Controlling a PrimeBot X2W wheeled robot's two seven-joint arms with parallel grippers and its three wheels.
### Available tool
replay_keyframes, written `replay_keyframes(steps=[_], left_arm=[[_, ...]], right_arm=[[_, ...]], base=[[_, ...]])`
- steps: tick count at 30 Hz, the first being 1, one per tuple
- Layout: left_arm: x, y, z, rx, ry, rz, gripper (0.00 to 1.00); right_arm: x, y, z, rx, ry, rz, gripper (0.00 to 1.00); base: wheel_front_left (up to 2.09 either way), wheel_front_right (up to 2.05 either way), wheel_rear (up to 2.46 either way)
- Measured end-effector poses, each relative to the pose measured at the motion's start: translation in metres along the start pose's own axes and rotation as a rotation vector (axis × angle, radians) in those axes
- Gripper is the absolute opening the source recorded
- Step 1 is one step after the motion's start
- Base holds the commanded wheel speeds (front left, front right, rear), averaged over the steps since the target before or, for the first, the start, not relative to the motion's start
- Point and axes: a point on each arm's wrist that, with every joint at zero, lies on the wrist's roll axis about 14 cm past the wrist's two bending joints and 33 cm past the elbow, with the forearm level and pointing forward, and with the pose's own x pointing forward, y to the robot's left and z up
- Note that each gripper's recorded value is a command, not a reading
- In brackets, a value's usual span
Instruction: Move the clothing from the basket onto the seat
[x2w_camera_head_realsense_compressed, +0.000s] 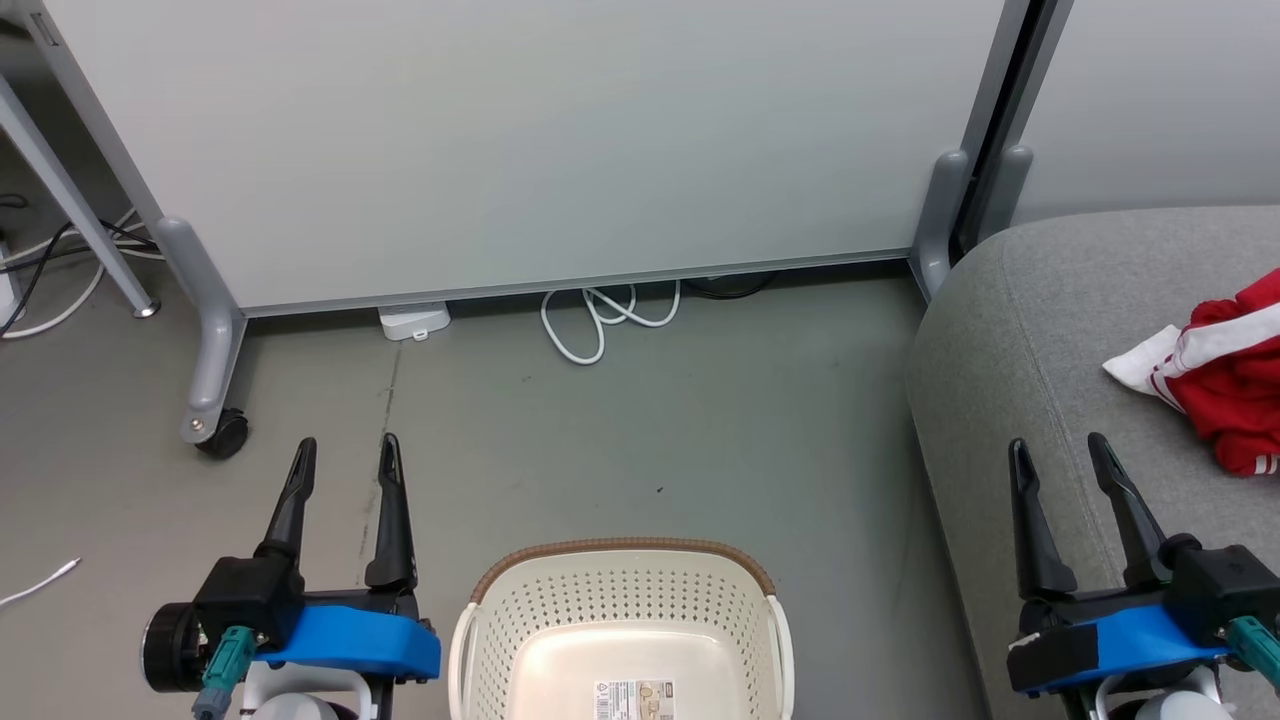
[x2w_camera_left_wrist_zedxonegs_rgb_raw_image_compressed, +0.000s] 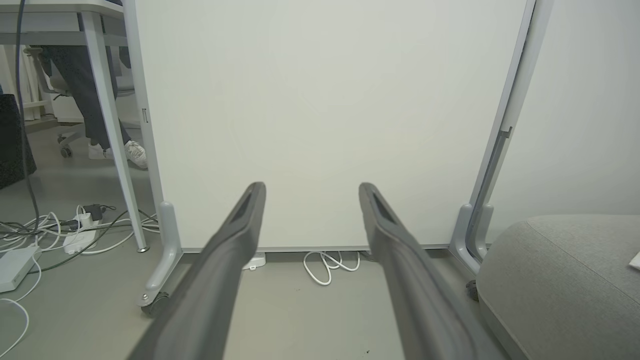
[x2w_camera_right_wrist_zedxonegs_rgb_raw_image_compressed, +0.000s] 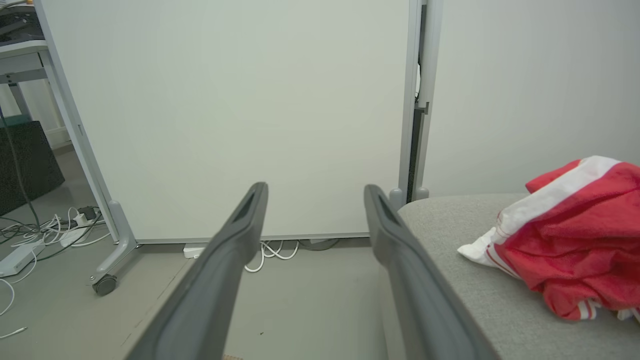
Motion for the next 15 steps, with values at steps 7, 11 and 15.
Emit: replay_keyframes(steps=[7, 11, 15], left_arm=[[-0.001, -0.001, -0.003, 0.001, 0.008, -0.003, 1.00], [-0.001, -0.001, -0.004, 0.002, 0.012, -0.007, 1.00], [-0.006, 0.000, -0.014, 0.007, 0.045, -0.003, 0.00]], right_arm=[[-0.003, 0.001, -0.003, 0.007, 0.008, -0.002, 1.00], [-0.002, 0.001, -0.004, 0.011, 0.010, -0.003, 1.00], [-0.005, 0.001, -0.012, 0.015, 0.037, -0.006, 0.00]], base=[[0.00, 0.00, 0.00], [0.00, 0.00, 0.00], [0.00, 0.00, 0.00]])
